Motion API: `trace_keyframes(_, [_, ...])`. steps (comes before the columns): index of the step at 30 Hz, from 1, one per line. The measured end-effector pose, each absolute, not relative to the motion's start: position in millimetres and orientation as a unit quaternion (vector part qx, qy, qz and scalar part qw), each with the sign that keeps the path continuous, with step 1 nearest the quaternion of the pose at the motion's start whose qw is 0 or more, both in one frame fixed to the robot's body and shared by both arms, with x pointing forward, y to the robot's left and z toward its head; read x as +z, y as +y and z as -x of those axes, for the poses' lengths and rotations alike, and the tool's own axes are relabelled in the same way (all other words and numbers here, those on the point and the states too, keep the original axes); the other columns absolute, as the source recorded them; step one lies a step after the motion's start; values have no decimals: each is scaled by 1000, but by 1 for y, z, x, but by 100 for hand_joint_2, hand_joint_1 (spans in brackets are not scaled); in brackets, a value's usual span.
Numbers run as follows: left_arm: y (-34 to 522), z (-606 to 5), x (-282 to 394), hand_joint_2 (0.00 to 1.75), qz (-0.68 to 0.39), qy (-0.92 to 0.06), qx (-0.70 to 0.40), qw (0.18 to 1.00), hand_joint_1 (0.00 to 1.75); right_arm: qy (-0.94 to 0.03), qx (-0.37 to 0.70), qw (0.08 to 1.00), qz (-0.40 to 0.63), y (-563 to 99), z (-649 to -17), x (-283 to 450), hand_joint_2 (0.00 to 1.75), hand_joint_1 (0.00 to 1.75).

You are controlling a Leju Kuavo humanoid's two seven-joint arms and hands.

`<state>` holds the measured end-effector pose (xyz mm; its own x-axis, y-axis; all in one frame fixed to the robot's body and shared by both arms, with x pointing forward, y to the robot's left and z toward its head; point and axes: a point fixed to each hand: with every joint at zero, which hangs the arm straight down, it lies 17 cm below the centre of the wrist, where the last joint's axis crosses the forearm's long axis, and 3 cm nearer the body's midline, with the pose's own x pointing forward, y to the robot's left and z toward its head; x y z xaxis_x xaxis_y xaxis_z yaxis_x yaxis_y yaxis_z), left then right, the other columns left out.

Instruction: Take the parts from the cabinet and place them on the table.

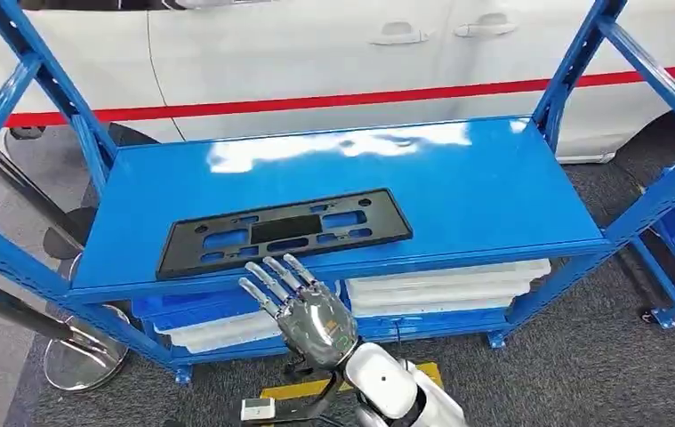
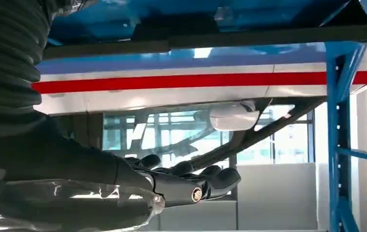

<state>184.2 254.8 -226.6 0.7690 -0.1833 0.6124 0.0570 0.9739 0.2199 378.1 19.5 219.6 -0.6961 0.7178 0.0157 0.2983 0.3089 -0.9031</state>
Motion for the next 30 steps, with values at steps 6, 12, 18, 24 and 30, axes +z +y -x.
trace_keyframes(6, [258, -182, -228, 0, -96, -332, -64, 936, 0, -783, 480, 220, 330, 15, -382, 227, 175, 0])
trace_keyframes(12, [258, -184, -227, 0, -96, -334, -64, 936, 0, -779, 477, 225, 338, 8, -387, 229, 175, 0])
trace_keyframes(18, [258, -184, -227, 0, -95, -333, -64, 936, 0, -776, 479, 229, 342, 5, -390, 227, 175, 0])
trace_keyframes(24, [258, -190, -225, 0, -97, -341, -78, 932, 0, -763, 491, 229, 352, 4, -394, 223, 175, 0])
trace_keyframes(30, [261, -192, -224, 0, -98, -345, -89, 929, 0, -728, 532, 232, 366, 1, -403, 189, 175, 0])
